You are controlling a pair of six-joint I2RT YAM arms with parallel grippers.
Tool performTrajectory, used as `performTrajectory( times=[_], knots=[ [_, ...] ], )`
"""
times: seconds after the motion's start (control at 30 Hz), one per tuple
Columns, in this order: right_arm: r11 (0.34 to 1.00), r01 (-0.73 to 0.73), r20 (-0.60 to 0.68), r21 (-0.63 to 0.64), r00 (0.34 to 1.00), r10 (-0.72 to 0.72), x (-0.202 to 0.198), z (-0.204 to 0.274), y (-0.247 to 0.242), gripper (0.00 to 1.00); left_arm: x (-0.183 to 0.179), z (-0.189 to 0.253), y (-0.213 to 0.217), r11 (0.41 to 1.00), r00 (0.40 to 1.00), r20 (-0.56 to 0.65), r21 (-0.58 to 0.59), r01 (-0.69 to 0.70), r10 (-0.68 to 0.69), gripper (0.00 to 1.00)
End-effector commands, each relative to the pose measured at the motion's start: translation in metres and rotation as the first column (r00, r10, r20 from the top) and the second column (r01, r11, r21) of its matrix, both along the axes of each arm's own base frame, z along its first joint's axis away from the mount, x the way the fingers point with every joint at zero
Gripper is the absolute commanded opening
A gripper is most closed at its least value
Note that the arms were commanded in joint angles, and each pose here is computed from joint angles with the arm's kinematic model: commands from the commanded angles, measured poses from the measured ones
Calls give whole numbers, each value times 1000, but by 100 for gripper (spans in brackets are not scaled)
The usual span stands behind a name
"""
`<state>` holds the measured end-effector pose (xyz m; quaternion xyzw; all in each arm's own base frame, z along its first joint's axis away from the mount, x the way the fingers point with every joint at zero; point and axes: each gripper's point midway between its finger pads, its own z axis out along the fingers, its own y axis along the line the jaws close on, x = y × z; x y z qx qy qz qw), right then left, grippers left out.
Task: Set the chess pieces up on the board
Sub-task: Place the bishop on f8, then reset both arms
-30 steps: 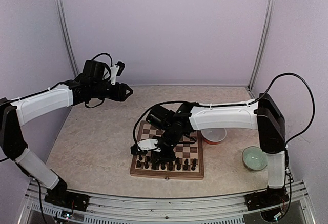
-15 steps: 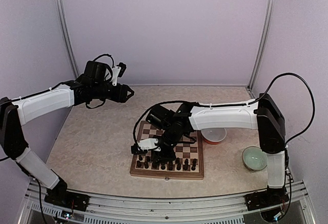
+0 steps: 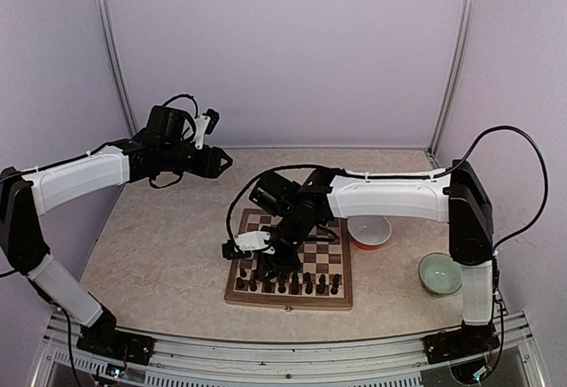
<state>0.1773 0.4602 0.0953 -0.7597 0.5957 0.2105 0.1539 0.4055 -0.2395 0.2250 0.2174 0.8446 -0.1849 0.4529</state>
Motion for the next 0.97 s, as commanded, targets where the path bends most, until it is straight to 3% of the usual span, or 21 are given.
performTrajectory(
  times=[0.0, 0.23, 0.37, 0.43, 0.47, 0.5, 0.53, 0.73, 0.93],
  knots=[
    [994, 44, 36, 105, 998, -48, 27, 60, -7, 30, 3, 11, -4, 1000, 1000, 24, 12, 9, -9, 60],
    [923, 249, 95, 295, 953, -287, 111, 142, -86, 30, -15, 46, -11, 1000, 993, 117, 27, 12, -15, 60],
    [780, 390, -22, 489, 900, -436, 152, 200, -152, 33, -24, 70, -9, 999, 990, 143, 36, -22, 17, 64],
    [687, 457, -65, 565, 855, -515, 169, 222, -188, 45, -26, 74, -2, 998, 990, 137, 34, -45, 40, 68],
    [643, 489, -63, 590, 822, -567, 179, 229, -204, 59, -28, 77, 1, 998, 989, 141, 34, -57, 52, 83],
    [597, 529, -59, 603, 776, -628, 190, 232, -220, 84, -29, 78, 5, 997, 988, 143, 36, -67, 61, 97],
    [548, 565, -55, 617, 726, -686, 200, 234, -235, 97, -31, 82, 9, 996, 985, 154, 33, -77, 71, 99],
    [259, 722, -74, 642, 394, -916, 235, 214, -305, 99, -30, 93, 42, 978, 956, 207, -34, -204, 207, 99],
    [212, 695, -84, 687, 366, -927, 225, 216, -318, 99, -25, 90, 74, 949, 923, 224, -118, -293, 313, 99]
  ],
)
